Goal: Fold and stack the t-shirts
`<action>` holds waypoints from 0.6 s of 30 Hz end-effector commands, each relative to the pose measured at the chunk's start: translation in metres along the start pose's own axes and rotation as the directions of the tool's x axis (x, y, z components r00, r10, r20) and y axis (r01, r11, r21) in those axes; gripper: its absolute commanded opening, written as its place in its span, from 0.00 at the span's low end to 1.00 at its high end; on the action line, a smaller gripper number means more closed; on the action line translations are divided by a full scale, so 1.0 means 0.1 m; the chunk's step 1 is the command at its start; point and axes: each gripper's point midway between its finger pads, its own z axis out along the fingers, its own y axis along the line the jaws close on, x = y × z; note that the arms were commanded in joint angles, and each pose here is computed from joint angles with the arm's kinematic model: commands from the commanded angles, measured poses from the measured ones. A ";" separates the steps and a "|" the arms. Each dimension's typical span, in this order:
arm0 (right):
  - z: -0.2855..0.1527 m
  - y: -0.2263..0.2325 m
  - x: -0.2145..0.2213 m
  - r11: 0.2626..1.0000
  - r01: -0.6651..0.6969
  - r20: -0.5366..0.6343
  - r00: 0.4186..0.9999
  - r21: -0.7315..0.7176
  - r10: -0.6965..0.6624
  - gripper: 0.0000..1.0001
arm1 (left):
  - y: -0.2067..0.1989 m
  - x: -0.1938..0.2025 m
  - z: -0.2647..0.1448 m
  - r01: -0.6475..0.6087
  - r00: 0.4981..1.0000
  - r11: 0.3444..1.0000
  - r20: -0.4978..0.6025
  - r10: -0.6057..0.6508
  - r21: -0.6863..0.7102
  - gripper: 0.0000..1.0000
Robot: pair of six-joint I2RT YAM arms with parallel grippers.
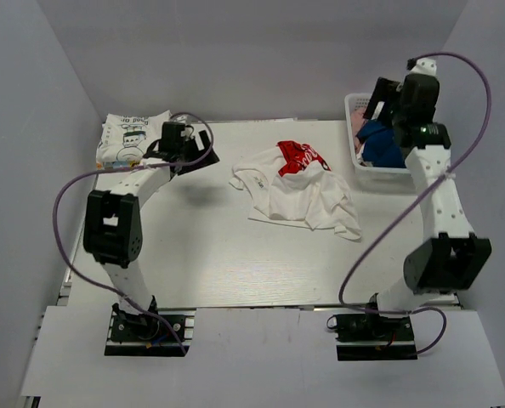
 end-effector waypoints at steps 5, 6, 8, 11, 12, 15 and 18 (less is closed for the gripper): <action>-0.37 0.76 1.38 0.966 -0.032 -0.240 0.970 -0.257 -0.031 0.90 | -0.56 0.12 0.72 -0.126 0.982 0.989 -0.132 0.136 0.083 1.00; -0.41 0.79 1.44 0.964 -0.028 -0.247 0.968 -0.265 -0.040 0.90 | -0.58 0.16 0.80 -0.133 0.980 0.988 -0.141 0.143 0.074 1.00; -0.41 0.65 1.78 0.979 -0.006 -0.302 0.952 -0.204 -0.057 0.90 | -0.74 0.21 0.90 -0.162 0.972 0.982 -0.157 0.175 0.095 1.00; -0.44 0.50 2.18 0.990 0.005 -0.388 0.920 -0.139 -0.059 0.90 | -0.83 0.34 1.13 -0.178 0.966 0.979 -0.173 0.193 0.100 0.96; -0.43 0.43 2.38 0.992 0.022 -0.425 0.903 -0.122 -0.072 0.90 | -0.87 0.43 1.21 -0.185 0.960 0.977 -0.194 0.202 0.103 0.90; -0.38 0.38 2.58 0.993 0.033 -0.463 0.883 -0.110 -0.080 0.90 | -0.97 0.43 1.32 -0.211 0.957 0.972 -0.180 0.227 0.100 0.84; -0.27 0.41 2.78 0.991 0.037 -0.491 0.866 -0.127 -0.095 0.90 | -0.90 0.42 1.41 -0.218 0.958 0.974 -0.176 0.225 0.061 0.61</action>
